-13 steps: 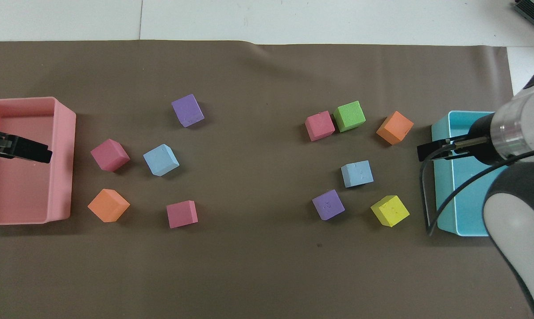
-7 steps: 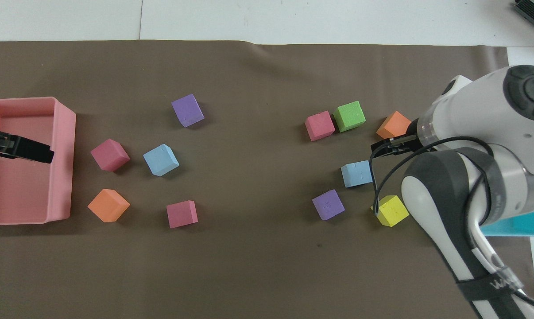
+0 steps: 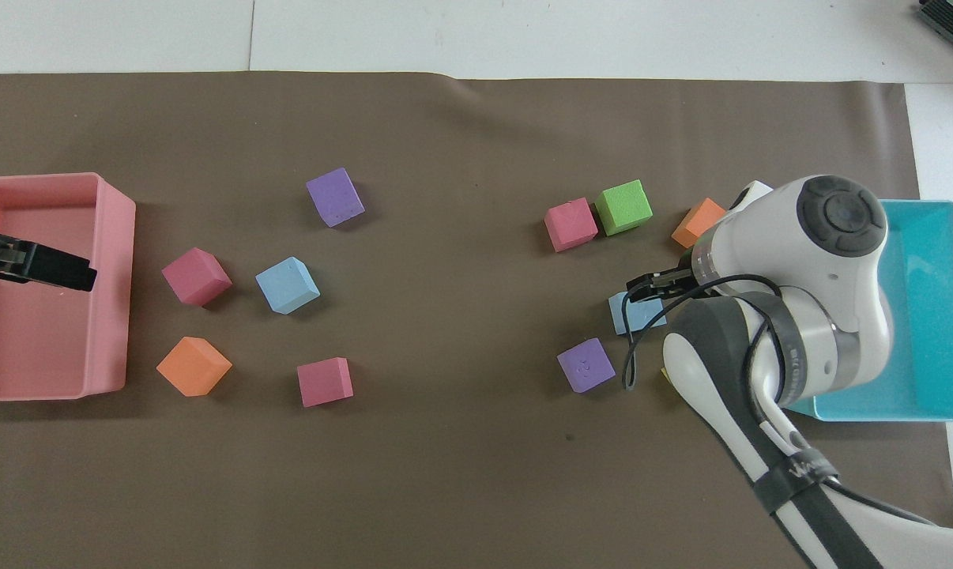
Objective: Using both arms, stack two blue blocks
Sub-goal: 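Close the right gripper on the light blue cube and lift it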
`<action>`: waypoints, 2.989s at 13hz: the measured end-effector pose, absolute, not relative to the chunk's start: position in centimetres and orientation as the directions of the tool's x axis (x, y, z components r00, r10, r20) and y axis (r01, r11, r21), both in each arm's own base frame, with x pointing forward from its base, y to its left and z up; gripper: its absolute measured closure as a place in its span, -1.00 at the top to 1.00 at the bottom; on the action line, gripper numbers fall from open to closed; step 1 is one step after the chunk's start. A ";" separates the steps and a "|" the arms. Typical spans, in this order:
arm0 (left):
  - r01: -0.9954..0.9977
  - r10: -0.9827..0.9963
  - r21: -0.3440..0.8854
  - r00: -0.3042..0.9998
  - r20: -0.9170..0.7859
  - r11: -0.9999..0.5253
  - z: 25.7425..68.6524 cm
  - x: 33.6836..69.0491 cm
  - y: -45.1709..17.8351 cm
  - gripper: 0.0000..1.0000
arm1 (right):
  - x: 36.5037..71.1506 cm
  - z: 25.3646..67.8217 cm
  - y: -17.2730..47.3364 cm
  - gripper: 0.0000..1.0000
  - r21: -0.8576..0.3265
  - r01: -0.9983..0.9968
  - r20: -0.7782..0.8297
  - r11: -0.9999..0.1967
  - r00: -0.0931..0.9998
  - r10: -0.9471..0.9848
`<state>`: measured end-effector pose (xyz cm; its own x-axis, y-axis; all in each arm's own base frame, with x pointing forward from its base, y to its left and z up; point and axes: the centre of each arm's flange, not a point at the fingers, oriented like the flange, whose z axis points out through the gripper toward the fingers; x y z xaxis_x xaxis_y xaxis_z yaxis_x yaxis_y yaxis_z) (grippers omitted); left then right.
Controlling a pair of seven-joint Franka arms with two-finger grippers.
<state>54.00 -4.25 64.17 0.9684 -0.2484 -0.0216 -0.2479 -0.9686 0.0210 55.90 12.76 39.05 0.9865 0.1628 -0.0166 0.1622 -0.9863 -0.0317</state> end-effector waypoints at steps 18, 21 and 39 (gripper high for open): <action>-0.248 -0.249 0.021 0.968 -0.022 -0.968 64.1 54.0 -4.3 1.00 | 53.1 30.1 12.5 1.00 -0.020 0.157 -0.039 -0.987 0.987 0.157; -0.248 -0.249 0.021 0.968 -0.022 -0.968 64.1 54.0 -4.3 1.00 | 53.2 29.4 12.8 1.00 -0.018 0.161 -0.032 -0.987 0.986 0.161; -0.248 -0.249 0.021 0.968 -0.022 -0.968 64.1 54.0 -4.3 1.00 | 57.5 40.4 14.7 0.17 -0.026 0.180 0.010 -0.983 0.984 0.179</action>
